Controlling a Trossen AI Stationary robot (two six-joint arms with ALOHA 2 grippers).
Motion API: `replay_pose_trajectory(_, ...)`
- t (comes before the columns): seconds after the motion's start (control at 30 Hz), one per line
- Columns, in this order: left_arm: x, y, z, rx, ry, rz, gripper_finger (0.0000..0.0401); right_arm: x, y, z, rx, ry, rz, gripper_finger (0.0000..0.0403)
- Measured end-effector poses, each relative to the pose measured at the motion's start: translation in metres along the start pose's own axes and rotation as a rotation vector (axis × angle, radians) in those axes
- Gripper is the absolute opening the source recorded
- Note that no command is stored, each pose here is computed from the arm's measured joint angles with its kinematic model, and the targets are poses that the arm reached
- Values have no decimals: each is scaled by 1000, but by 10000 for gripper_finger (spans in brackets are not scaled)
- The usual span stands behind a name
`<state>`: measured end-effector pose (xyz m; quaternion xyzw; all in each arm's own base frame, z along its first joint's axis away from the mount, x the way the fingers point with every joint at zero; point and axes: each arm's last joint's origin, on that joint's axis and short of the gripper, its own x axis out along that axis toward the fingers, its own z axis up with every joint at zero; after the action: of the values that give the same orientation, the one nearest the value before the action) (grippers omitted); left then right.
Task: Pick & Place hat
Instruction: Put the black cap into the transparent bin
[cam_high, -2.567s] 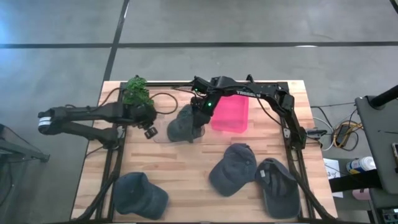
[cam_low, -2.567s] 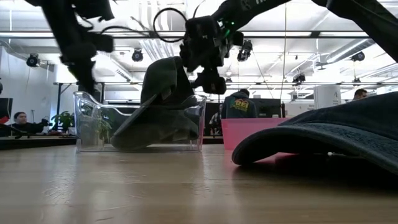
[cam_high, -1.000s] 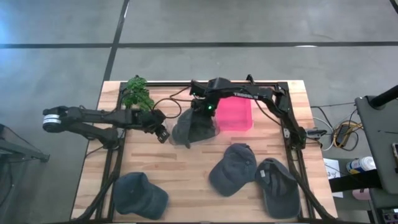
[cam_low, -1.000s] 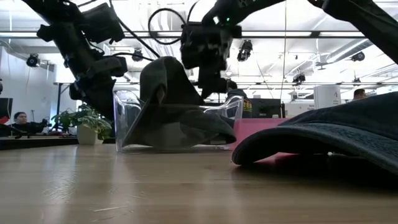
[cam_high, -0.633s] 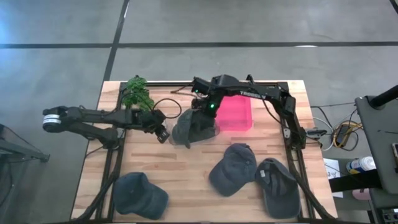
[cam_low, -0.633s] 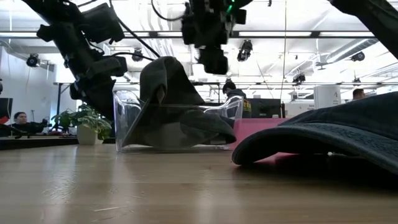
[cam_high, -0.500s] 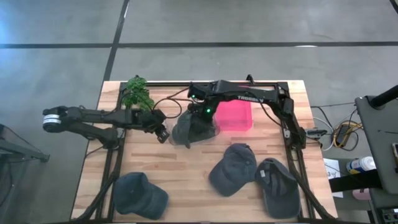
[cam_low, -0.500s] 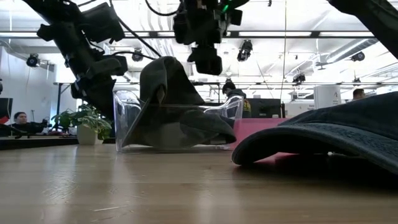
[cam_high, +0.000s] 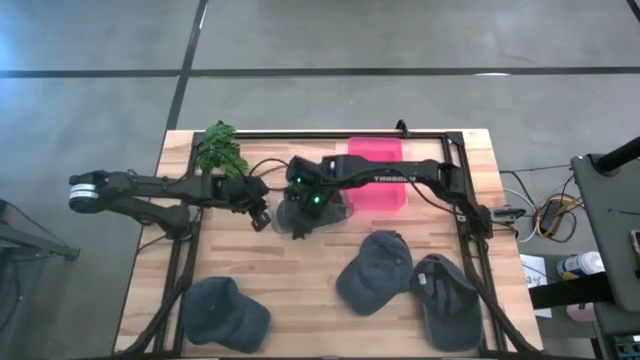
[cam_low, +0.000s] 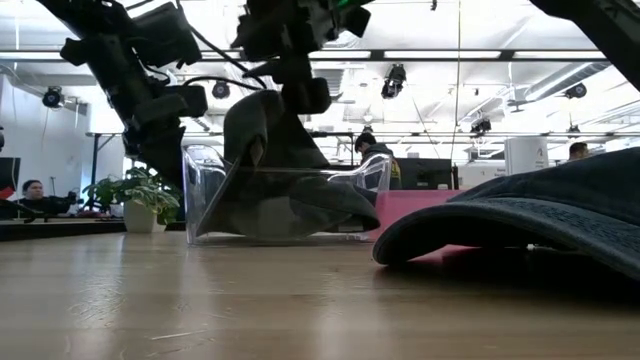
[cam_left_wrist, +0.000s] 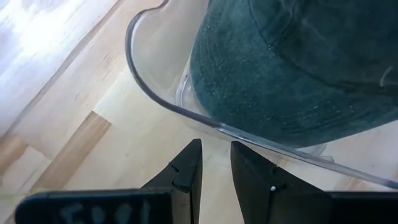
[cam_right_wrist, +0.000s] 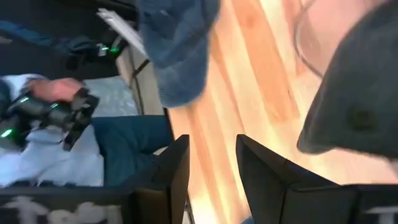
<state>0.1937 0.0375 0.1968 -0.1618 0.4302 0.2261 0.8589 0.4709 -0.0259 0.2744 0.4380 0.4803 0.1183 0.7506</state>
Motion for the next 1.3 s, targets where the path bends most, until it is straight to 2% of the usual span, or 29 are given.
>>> replay_pose_trajectory(0.27, 0, 0, 0, 89, 1, 0, 78, 14, 5, -8, 184, -87, -129, 116)
replay_pose_trajectory(0.4, 0, 0, 0, 110, 1, 0, 78, 20, 9, -10, 224, -159, -180, 116)
replay_pose_trajectory(0.57, 0, 0, 0, 111, 2, 1, 78, 27, -7, -13, 251, -221, -314, 115)
replay_pose_trajectory(0.83, 0, 0, -1, 112, 3, 1, 78, 34, -57, -21, 303, -165, -430, 115)
replay_pose_trajectory(1.13, 0, 0, -1, 104, 3, 1, 78, 26, -70, -21, 211, -122, -515, 115)
replay_pose_trajectory(1.3, 0, 0, -1, 100, 3, 1, 78, 22, -84, -32, 263, -7, -550, 116)
